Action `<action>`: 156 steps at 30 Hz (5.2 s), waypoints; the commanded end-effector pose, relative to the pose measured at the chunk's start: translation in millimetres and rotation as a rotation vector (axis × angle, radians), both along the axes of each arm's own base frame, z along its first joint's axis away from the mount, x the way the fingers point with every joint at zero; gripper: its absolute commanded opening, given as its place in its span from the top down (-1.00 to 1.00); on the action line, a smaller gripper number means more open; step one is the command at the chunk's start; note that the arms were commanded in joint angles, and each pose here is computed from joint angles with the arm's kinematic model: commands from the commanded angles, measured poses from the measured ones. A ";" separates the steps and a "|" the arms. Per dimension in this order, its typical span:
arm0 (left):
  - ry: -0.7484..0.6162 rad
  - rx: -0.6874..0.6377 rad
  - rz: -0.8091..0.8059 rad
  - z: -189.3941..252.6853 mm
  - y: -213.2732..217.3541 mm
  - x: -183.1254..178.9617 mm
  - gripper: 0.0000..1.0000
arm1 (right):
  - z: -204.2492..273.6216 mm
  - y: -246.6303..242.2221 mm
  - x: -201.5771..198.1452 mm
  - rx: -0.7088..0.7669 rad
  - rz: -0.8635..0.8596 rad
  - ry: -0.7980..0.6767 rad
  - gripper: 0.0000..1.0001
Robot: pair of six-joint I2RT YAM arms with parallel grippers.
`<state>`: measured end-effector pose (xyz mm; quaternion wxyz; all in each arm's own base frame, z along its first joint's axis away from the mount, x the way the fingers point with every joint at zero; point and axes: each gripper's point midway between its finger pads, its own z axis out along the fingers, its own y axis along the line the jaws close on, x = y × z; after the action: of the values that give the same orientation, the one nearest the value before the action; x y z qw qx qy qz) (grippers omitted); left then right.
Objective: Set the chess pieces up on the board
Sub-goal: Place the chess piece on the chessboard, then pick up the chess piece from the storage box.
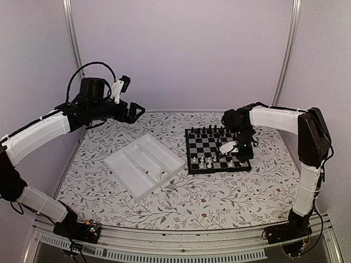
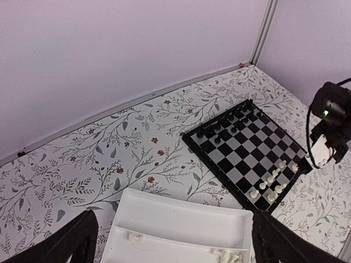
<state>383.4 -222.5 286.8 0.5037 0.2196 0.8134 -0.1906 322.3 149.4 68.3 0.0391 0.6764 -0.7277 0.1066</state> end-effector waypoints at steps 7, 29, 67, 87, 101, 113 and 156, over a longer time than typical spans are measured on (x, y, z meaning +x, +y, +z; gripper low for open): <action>0.005 0.010 -0.049 -10.2 -7.4 -0.8 -0.99 | -9.0 15.7 10.0 0.037 -0.010 0.027 0.94; 0.036 -0.002 -0.093 -18.5 -15.6 -3.5 -0.99 | -21.5 16.5 13.9 0.018 -0.020 0.045 0.88; -0.127 0.027 0.025 29.5 3.9 -3.4 -0.99 | 88.9 25.9 15.1 0.273 -0.087 -0.224 -0.98; 0.315 0.253 0.005 -127.7 20.2 11.4 0.04 | 159.7 47.6 46.6 1.016 -0.285 -0.423 -0.23; 0.566 0.288 0.008 -225.4 35.2 48.7 0.32 | 118.1 71.0 41.6 1.050 -0.312 -0.188 0.01; 0.598 0.307 0.009 -244.5 41.7 59.3 0.48 | 107.6 71.4 44.2 1.033 -0.322 -0.164 0.01; 0.610 -0.064 -0.085 -203.9 10.6 -1.5 0.96 | 111.5 194.7 15.4 1.107 -0.195 0.089 0.09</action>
<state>378.3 -200.1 49.6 0.1898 0.1868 0.9339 -0.2385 330.0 322.6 173.8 -0.2832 0.5519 -0.7252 -0.2989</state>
